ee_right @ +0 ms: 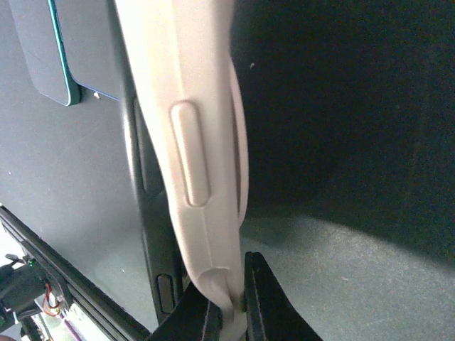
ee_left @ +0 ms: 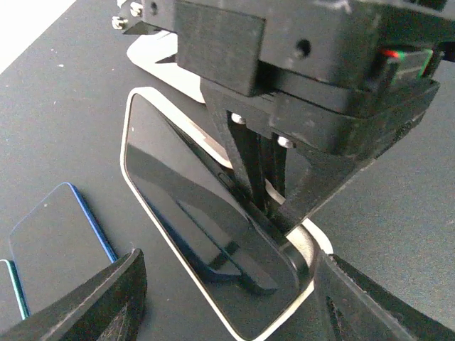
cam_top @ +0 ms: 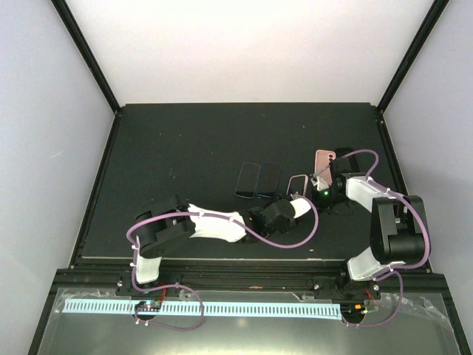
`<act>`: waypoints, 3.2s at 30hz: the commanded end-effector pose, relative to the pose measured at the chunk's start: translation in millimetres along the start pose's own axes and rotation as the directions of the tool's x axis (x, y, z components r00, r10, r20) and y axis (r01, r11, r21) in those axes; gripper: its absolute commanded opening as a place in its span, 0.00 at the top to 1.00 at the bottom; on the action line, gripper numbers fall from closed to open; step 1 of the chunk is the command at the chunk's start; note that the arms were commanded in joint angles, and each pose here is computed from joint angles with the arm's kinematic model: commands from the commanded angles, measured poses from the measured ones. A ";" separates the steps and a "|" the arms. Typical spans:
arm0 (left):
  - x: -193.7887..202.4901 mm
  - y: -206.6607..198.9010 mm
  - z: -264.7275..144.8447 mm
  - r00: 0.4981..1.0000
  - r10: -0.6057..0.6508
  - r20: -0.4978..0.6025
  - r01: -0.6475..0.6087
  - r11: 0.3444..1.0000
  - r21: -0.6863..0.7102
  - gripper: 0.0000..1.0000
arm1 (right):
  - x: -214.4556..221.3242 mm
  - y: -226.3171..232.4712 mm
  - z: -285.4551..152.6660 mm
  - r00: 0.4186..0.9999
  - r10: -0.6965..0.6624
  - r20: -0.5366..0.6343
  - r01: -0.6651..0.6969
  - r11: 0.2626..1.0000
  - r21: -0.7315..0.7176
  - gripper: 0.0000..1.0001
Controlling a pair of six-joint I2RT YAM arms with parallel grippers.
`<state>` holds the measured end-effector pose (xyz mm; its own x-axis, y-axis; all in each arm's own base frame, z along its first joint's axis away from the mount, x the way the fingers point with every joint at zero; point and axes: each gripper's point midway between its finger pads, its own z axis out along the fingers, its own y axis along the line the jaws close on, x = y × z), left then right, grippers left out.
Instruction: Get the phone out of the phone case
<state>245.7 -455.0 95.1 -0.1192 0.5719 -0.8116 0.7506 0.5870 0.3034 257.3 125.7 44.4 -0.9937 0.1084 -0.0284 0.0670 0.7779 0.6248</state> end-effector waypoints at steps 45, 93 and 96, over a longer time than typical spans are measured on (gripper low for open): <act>29.2 59.4 13.6 0.981 0.125 -0.150 -0.168 0.934 -0.315 0.63 | -0.3 57.1 -18.9 0.997 -0.071 -0.029 0.056 0.935 -0.351 0.99; -68.5 106.1 -95.2 0.961 -0.227 0.161 0.258 0.943 -0.209 0.98 | -39.4 15.8 -45.7 0.961 -0.162 0.222 0.159 0.987 0.033 0.99; -71.7 108.5 -102.9 0.954 -0.240 0.180 0.275 0.941 -0.198 0.98 | -39.4 16.8 -44.8 0.963 -0.159 0.219 0.157 0.987 0.024 0.99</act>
<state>265.2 -387.6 186.3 -0.1971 0.4343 -0.8789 0.6008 0.7619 0.2418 270.3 131.3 100.3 -0.9753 0.0958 -0.1992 -0.0770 0.6974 0.7125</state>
